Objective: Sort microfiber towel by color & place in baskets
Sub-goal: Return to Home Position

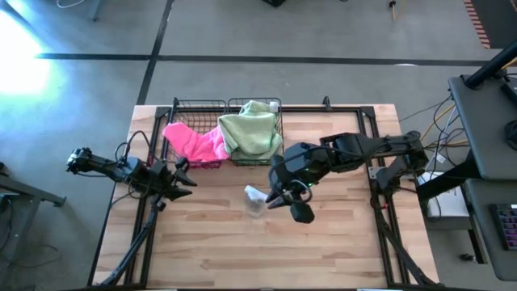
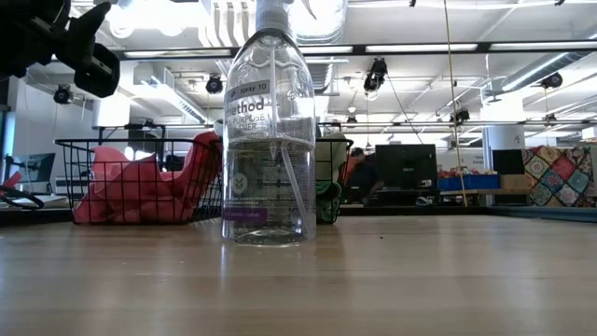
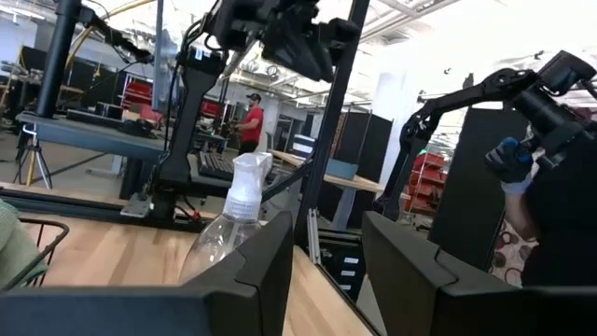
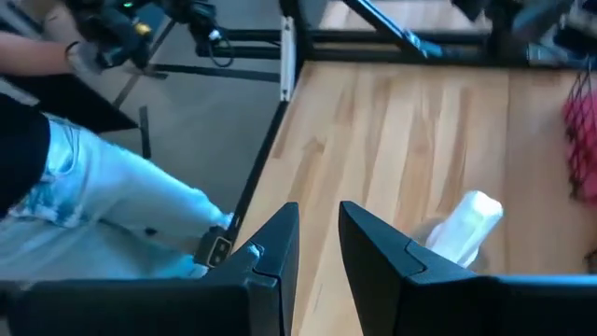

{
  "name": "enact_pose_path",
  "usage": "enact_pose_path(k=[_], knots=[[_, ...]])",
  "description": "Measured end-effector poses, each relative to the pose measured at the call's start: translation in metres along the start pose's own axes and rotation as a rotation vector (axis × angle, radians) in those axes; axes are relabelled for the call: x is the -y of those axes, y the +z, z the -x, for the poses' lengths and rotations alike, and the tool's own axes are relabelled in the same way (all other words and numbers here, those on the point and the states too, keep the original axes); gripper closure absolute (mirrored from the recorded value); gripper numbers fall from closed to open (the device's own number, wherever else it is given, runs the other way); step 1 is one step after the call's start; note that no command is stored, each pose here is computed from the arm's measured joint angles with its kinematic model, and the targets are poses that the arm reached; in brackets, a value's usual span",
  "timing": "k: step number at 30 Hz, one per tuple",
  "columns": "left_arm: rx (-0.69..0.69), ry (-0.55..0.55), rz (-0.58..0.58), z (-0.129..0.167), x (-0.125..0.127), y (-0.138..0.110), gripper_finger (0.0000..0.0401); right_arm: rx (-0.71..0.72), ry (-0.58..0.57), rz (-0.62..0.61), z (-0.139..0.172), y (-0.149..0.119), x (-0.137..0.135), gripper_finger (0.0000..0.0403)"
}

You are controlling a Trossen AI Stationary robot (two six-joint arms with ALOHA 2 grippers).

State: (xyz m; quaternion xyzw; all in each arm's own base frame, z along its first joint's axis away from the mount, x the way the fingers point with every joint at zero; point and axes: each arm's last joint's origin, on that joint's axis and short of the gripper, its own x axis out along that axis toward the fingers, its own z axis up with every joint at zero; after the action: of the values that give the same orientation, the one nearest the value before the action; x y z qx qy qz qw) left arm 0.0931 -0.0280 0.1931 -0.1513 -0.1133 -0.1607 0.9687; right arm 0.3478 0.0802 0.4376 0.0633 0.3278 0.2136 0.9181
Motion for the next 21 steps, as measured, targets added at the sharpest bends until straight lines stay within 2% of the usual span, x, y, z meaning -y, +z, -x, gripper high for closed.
enact_pose_path(k=[6,12,17,21], knots=[[-0.004,0.001,-0.003,0.0,0.0,0.0,0.0285,0.003,-0.077,-0.13,-0.024,-0.012,0.008,0.033],[-0.024,0.003,0.001,0.0,-0.001,-0.002,0.0285,0.077,-0.079,-0.171,-0.042,-0.023,0.015,0.033],[-0.037,-0.036,0.01,0.0,0.001,-0.003,0.0285,0.183,-0.069,-0.226,-0.041,-0.035,0.016,0.033],[-0.05,-0.054,0.011,0.0,0.001,-0.004,0.0285,0.293,-0.105,-0.23,-0.032,-0.047,0.013,0.033]])
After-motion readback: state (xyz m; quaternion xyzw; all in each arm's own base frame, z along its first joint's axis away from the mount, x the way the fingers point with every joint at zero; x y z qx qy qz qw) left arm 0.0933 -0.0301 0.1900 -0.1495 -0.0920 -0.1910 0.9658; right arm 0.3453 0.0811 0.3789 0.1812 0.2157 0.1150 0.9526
